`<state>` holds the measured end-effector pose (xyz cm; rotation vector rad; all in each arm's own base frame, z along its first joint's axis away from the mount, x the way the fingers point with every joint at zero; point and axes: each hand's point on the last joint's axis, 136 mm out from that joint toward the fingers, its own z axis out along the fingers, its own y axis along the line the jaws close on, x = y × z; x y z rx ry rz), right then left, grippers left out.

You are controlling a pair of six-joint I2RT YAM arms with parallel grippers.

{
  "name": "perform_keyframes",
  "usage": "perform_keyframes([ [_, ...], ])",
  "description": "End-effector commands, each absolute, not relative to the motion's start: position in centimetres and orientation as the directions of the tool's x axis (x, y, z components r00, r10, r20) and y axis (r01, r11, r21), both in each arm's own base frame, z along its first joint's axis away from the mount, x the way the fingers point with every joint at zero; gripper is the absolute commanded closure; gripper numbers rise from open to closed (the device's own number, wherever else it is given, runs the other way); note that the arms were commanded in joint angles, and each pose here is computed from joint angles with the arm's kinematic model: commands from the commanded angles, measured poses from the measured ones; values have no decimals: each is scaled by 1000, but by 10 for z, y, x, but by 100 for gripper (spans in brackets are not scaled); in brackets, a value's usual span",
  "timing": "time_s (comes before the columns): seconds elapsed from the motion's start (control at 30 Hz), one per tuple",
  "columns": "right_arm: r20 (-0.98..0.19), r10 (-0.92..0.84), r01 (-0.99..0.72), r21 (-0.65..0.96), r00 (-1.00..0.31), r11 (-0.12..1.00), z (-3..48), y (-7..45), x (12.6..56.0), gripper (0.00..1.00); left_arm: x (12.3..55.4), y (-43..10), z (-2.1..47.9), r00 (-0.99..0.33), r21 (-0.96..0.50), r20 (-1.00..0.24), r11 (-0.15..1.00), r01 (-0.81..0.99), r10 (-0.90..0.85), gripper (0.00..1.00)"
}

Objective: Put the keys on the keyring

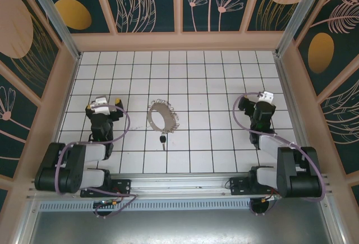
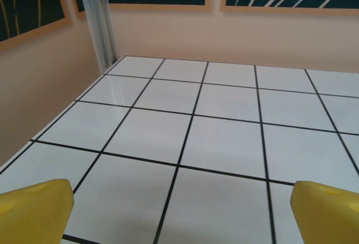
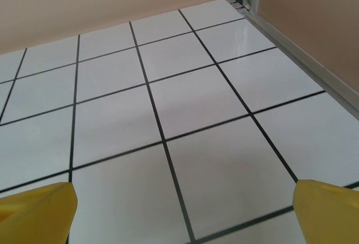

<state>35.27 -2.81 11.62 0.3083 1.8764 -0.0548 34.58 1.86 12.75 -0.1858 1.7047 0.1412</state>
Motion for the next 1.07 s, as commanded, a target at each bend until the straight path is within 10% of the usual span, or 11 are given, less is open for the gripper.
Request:
perform_keyframes([
  [0.0,-987,144,195,127,-77,973,154,-29,354,1,351,15,156,12,-41,-999,986,-162,-39,1],
  [1.03,-982,113,17,112,-152,994,120,-9,379,1,373,20,138,-70,-46,-996,985,-169,-59,1],
])
